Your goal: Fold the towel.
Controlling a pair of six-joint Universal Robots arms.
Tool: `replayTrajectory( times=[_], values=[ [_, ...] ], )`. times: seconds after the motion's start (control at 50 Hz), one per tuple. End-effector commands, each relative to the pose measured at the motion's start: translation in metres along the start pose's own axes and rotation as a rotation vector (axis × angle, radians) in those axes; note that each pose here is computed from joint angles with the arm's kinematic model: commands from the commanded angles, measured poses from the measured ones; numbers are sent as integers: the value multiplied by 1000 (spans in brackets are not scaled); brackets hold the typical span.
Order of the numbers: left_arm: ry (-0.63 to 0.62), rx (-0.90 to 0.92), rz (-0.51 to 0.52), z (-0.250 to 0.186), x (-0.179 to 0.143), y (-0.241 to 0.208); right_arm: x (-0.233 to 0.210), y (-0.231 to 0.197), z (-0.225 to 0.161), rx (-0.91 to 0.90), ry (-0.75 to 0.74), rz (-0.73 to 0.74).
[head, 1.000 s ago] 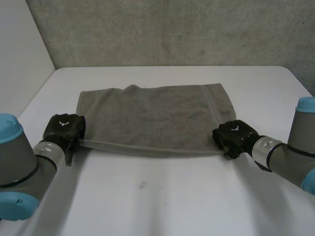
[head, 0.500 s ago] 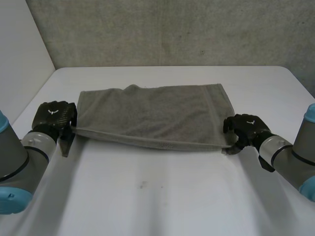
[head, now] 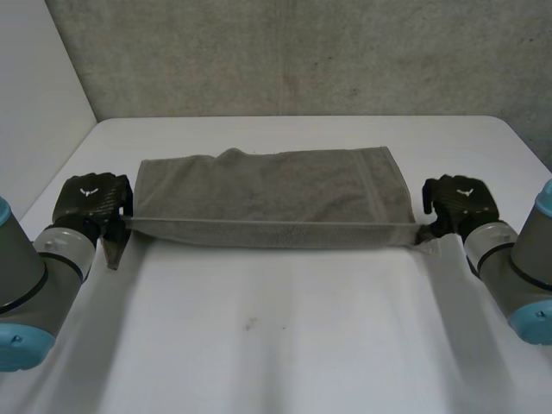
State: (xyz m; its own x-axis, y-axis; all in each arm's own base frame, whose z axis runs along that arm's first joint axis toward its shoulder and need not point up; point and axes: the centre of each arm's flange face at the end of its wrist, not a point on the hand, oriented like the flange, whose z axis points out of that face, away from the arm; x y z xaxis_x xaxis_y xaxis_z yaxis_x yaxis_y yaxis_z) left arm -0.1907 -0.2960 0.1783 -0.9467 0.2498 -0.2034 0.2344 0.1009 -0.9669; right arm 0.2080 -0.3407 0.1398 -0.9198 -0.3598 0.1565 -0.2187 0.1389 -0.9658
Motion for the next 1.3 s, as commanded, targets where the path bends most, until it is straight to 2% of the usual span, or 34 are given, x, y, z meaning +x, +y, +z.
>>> replayTrajectory(
  times=[0.02,0.2,0.34,0.44,0.58,0.7,0.88,1.0,1.2,1.3],
  values=[
    [3,-6,0,-1,1,2,-17,16,-3,-127,-124,30],
    [3,-13,-1,-2,1,4,-14,22,-2,-169,-137,51],
    [9,-30,5,-3,2,8,-8,-4,-6,-81,-108,5],
    [16,-58,8,-4,5,18,-10,-27,-16,34,-94,-131],
    [19,-107,9,2,6,34,-6,-36,-24,59,-71,-263],
    [-49,-145,-7,10,-18,43,-5,-34,-23,55,-70,-285],
    [-81,-205,-22,8,-31,51,-2,-36,-22,58,-63,-286],
    [-52,-258,-30,0,-26,53,0,-33,-23,46,-59,-282],
    [115,-221,-58,-8,-8,46,-1,-32,-26,-4,-80,-275],
    [126,-226,-63,-13,-9,40,-1,-33,-31,-57,-101,-271]
  ],
)
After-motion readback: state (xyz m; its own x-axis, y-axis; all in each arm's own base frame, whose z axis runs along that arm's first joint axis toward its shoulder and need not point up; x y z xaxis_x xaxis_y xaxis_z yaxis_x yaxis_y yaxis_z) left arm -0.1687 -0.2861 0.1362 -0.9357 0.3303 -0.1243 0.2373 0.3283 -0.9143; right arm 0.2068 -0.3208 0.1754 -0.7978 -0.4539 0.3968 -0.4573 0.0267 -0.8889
